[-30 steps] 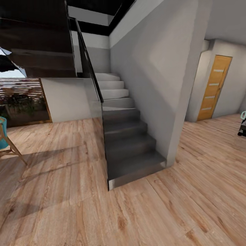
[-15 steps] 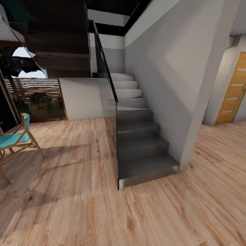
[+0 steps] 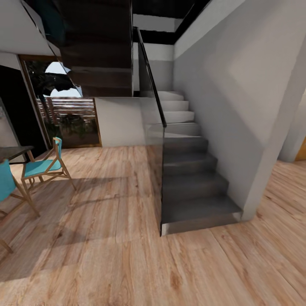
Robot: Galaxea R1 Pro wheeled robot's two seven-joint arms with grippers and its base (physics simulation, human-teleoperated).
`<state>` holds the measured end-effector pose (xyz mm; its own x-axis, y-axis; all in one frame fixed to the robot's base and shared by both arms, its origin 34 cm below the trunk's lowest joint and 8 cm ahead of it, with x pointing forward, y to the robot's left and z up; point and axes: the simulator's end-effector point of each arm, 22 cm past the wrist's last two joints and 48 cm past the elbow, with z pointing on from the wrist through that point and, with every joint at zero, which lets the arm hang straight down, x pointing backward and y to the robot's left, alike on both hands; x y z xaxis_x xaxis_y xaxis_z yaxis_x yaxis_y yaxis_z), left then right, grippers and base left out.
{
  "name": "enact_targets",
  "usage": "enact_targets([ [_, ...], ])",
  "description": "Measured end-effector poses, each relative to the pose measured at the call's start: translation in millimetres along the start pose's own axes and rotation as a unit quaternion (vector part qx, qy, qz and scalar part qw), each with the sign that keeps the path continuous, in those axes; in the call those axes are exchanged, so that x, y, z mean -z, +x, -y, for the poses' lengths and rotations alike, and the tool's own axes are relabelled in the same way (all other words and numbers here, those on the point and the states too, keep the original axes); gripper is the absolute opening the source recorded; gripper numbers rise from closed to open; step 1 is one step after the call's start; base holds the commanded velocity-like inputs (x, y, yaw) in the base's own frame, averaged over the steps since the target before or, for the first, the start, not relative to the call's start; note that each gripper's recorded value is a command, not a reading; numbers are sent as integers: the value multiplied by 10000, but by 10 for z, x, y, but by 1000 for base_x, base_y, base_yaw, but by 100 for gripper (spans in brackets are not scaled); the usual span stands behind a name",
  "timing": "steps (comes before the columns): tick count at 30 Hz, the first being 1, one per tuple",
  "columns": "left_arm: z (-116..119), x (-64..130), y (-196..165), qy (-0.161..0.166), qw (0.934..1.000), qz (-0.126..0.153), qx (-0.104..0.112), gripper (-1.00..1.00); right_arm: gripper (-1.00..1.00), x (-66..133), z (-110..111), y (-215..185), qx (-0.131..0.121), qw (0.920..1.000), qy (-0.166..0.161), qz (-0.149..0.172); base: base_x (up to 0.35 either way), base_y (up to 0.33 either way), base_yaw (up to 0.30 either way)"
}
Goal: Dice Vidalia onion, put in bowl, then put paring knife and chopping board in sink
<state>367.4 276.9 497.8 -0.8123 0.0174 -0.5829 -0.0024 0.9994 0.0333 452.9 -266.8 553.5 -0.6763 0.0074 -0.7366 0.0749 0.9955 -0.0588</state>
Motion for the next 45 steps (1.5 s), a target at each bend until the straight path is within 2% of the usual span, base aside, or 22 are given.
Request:
enact_targets([
  [13, -2, 0, 3, -3, 10000, -3, 7, 100, 100, 7, -7, 24, -6, 10000, 3, -2, 0, 208, 248],
  [45, 1, 0, 0, 2, 10000, 0, -10, 100, 100, 13, -23, 27, -21, 10000, -2, 29, 0, 5, 248],
])
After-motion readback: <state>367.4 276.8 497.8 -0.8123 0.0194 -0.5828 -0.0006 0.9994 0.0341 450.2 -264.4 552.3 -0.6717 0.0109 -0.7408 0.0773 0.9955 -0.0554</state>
